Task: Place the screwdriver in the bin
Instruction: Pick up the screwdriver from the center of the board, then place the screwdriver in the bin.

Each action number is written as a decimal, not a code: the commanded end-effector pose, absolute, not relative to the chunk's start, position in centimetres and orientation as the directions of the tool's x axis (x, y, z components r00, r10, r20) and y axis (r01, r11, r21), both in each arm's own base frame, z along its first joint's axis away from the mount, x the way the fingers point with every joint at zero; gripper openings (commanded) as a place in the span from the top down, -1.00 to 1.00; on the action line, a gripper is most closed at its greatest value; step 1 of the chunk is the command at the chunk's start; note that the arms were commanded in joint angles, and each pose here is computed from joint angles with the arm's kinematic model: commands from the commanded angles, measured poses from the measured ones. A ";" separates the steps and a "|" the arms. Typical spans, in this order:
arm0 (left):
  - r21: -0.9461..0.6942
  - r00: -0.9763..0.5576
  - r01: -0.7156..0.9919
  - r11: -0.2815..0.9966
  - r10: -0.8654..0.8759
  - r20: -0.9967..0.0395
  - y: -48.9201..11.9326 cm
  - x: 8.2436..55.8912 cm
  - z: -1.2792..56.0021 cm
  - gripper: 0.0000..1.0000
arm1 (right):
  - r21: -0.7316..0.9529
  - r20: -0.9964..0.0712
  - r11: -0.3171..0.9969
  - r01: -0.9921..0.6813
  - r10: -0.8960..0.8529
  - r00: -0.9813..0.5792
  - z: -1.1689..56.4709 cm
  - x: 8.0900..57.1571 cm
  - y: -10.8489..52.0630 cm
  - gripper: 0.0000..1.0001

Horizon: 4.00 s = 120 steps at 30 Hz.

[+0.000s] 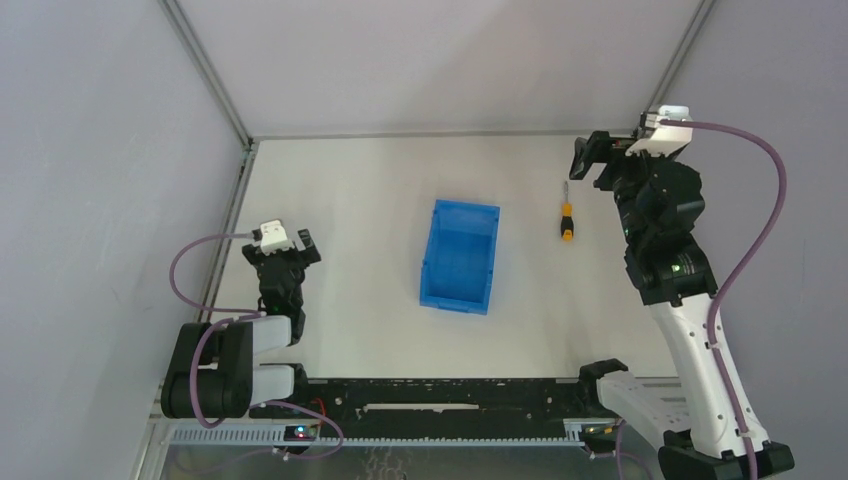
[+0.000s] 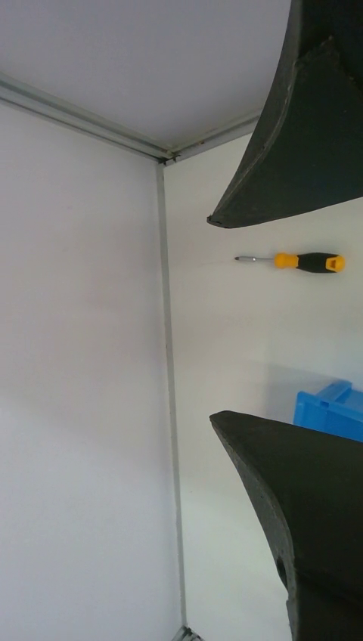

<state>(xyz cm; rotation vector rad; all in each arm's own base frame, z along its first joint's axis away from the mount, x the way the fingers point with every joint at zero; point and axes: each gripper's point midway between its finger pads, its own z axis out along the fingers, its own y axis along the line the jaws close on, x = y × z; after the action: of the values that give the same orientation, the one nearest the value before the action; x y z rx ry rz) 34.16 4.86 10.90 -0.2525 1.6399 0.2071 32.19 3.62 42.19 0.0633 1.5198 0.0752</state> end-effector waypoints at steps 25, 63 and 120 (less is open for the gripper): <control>-0.015 -0.002 -0.293 0.956 -0.016 -1.000 5.0 35.2 13.6 -1.00 | 0.064 -0.919 0.989 0.137 0.112 -0.378 29.4 41.7 1.0 -0.99; -0.015 -0.002 -0.294 0.956 -0.016 -1.000 5.0 35.2 13.6 -1.00 | 0.117 -0.473 0.966 0.229 0.257 -0.843 2.8 45.1 -1.9 -0.03; -0.015 -0.003 -0.294 0.956 -0.016 -1.000 5.0 35.2 13.5 -1.00 | 0.170 -0.919 0.983 -0.071 0.133 -0.370 39.0 35.1 10.9 0.82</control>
<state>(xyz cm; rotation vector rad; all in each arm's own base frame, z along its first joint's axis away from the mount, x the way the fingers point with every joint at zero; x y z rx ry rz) 34.16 4.85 10.89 -0.2522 1.6403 0.2069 35.39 8.64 37.46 0.0145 2.0039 0.1683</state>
